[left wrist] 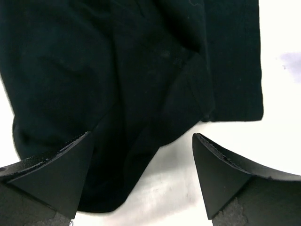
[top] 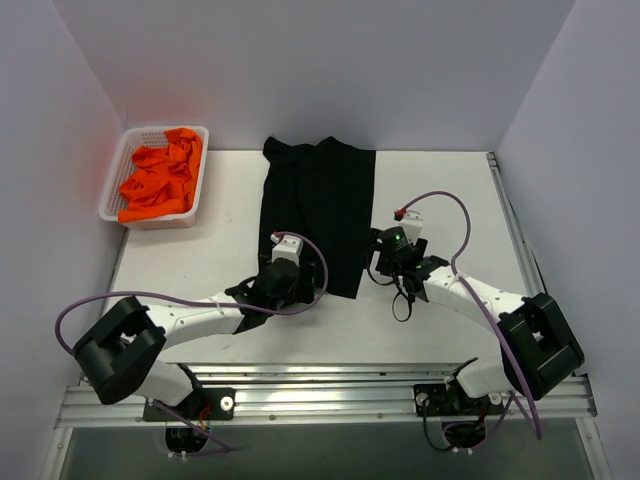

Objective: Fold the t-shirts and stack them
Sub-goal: Flatten the tshirt out

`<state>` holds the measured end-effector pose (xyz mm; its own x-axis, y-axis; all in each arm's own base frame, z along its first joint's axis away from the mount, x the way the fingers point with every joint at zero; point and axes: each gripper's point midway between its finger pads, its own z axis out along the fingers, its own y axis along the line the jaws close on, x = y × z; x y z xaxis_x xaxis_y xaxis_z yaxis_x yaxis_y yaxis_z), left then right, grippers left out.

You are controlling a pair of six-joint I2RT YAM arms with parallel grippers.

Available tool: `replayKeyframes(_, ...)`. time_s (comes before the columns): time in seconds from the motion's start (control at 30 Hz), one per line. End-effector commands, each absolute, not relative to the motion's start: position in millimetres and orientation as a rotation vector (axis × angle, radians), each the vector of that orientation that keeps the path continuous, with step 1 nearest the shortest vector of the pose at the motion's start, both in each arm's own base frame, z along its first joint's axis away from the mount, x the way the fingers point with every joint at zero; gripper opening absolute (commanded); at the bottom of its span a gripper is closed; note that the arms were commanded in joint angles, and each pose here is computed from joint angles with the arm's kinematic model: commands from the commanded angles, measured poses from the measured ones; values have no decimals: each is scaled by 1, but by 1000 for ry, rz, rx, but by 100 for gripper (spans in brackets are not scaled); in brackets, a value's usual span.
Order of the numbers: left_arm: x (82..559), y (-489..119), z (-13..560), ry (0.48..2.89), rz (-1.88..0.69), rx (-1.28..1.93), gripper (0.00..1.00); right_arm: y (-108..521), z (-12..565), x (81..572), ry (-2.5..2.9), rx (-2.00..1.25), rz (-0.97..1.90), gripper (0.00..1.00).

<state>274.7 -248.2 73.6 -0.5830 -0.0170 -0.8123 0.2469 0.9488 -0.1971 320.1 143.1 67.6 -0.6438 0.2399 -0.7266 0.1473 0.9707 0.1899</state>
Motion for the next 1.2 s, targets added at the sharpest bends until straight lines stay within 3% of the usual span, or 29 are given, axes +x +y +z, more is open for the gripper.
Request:
replayKeyframes(0.0, 304, -278, 113, 2008, -374, 231, 96, 138, 81, 327, 2217, 312, 111, 86)
replayKeyframes(0.77, 294, -294, 86, 2032, -184, 366, 94, 126, 72, 323, 2229, 329, 35, 87)
replayKeyframes(1.07, 295, -283, 77, 2043, -124, 339, 86, 125, 69, 323, 2234, 334, 21, 87)
replayKeyframes(1.17, 297, -285, 71, 2055, -100, 345, 79, 124, 68, 322, 2237, 335, 17, 87)
